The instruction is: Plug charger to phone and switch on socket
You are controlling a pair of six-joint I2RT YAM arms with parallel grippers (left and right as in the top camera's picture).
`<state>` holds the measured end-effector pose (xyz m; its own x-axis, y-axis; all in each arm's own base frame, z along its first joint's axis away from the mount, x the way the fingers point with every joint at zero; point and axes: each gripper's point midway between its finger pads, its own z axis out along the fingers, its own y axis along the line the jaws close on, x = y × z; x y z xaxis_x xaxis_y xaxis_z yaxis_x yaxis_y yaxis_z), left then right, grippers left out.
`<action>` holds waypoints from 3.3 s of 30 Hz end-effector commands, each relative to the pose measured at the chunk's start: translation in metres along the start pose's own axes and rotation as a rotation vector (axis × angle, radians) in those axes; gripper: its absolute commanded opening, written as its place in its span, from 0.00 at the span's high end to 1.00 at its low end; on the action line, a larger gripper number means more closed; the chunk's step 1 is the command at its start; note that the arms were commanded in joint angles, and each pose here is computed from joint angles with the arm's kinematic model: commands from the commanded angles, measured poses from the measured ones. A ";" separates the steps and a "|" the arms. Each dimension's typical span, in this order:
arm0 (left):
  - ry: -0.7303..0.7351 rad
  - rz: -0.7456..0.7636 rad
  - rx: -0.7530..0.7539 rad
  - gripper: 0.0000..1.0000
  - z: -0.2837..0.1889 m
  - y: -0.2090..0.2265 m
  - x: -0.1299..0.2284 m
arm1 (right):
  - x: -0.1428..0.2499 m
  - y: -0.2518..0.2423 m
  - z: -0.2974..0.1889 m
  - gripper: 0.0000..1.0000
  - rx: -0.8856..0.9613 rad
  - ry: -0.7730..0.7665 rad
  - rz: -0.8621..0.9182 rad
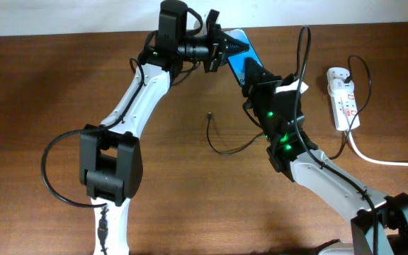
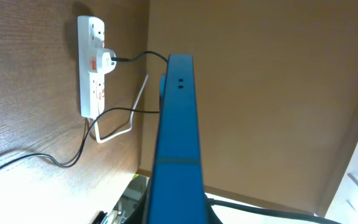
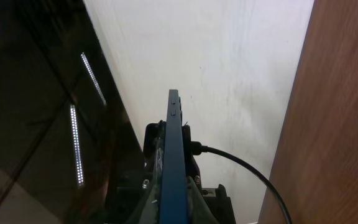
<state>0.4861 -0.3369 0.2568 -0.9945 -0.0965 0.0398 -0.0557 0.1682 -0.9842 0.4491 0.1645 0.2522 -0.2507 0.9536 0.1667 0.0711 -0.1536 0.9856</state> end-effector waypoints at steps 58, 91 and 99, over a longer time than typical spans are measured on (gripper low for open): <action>-0.059 0.144 -0.314 1.00 -0.205 0.124 -0.004 | 0.044 -0.265 0.000 0.61 0.726 0.864 -0.563; 0.030 0.378 0.091 1.00 -0.177 0.054 0.019 | 0.063 -0.014 -0.107 0.96 -0.057 1.238 -0.847; 0.125 0.396 0.199 1.00 -0.139 0.032 0.043 | 0.045 -0.052 -0.141 0.96 0.078 1.134 -0.735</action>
<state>0.4351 -0.1911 0.2343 -0.9370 0.0543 -0.3451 0.3474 0.0416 -0.9368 0.3027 0.1739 0.2208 -0.8478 0.0301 -0.5295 -0.4885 0.3442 0.8018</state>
